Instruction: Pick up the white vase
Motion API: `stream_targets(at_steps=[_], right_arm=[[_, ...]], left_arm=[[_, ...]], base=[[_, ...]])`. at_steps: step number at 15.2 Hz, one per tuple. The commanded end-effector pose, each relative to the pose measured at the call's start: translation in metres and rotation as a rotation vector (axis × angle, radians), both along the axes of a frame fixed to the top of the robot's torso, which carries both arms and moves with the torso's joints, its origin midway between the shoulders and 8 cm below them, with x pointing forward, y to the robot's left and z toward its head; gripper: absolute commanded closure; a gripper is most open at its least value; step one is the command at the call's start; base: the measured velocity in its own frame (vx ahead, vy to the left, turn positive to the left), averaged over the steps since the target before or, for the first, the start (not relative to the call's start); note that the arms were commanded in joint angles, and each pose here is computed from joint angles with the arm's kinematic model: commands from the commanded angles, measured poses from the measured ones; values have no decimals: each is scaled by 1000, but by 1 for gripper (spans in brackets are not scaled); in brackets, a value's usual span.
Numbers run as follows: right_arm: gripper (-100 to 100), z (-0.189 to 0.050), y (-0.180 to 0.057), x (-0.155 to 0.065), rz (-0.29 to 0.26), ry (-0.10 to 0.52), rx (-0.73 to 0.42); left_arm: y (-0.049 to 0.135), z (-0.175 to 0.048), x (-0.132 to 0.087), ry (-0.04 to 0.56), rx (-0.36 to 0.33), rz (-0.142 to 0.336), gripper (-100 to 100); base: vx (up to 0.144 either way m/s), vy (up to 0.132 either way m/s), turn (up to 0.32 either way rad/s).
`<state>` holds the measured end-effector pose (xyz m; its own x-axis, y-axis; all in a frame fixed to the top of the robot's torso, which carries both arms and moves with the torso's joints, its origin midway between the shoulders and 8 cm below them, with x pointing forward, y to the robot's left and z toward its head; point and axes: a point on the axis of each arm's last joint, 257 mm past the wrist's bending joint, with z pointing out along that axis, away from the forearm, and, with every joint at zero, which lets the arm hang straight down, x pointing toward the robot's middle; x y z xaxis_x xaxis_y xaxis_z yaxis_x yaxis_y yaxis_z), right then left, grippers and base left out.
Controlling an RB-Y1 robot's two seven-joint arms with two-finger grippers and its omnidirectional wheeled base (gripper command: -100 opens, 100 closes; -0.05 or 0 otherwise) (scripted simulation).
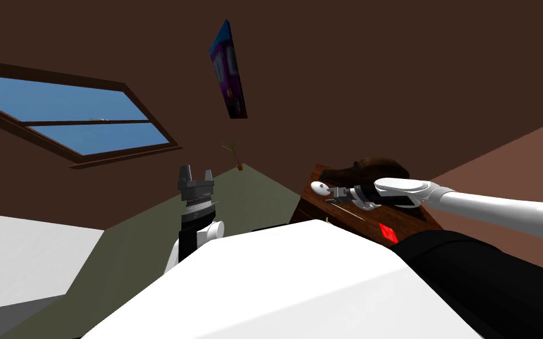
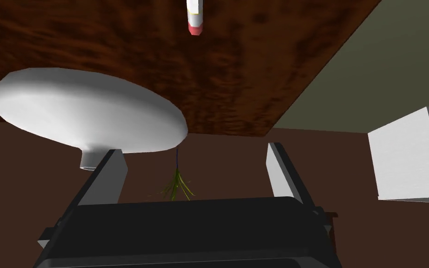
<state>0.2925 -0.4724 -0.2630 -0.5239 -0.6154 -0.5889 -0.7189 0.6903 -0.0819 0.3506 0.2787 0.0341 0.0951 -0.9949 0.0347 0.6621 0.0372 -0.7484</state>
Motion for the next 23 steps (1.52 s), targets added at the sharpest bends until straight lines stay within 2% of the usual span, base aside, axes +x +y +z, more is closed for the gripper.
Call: stream_targets(at_steps=[1,4,6,7,8,13,14,15,17,20,21,22,23], right_arm=[[-100,3,-13,-2,16,18,-45],[-100,9,-38,-4,45,52,-133],[-100,9,-38,-4,46,52,-134],[-100,13,-49,-5,59,67,-173],[-100,13,-49,-5,59,67,-173],[-100,29,-86,-5,106,119,-311],[-100,25,-76,-5,97,107,-281],[-100,24,-91,-12,84,111,-287],[-100,21,-100,-21,75,114,-280],[-100,22,-104,-20,69,113,-287],[-100,20,-117,-29,54,115,-286],[-100,20,-117,-29,54,115,-286],[-100,16,-124,-38,49,116,-278]], left_arm=[[0,0,0,0,0,0,0],[0,0,0,0,0,0,0],[0,0,0,0,0,0,0],[0,0,0,0,0,0,0],[0,0,0,0,0,0,0],[0,0,0,0,0,0,0],[0,0,0,0,0,0,0],[0,0,0,0,0,0,0],[0,0,0,0,0,0,0],[0,0,0,0,0,0,0],[0,0,0,0,0,0,0],[0,0,0,0,0,0,0],[0,0,0,0,0,0,0]], base=[[49,23,79],[49,24,84],[36,14,46],[29,16,66],[32,13,64],[59,19,98],[48,6,35],[21,31,81],[14,55,109],[8,41,45],[2,29,71],[5,38,98],[13,51,124]])
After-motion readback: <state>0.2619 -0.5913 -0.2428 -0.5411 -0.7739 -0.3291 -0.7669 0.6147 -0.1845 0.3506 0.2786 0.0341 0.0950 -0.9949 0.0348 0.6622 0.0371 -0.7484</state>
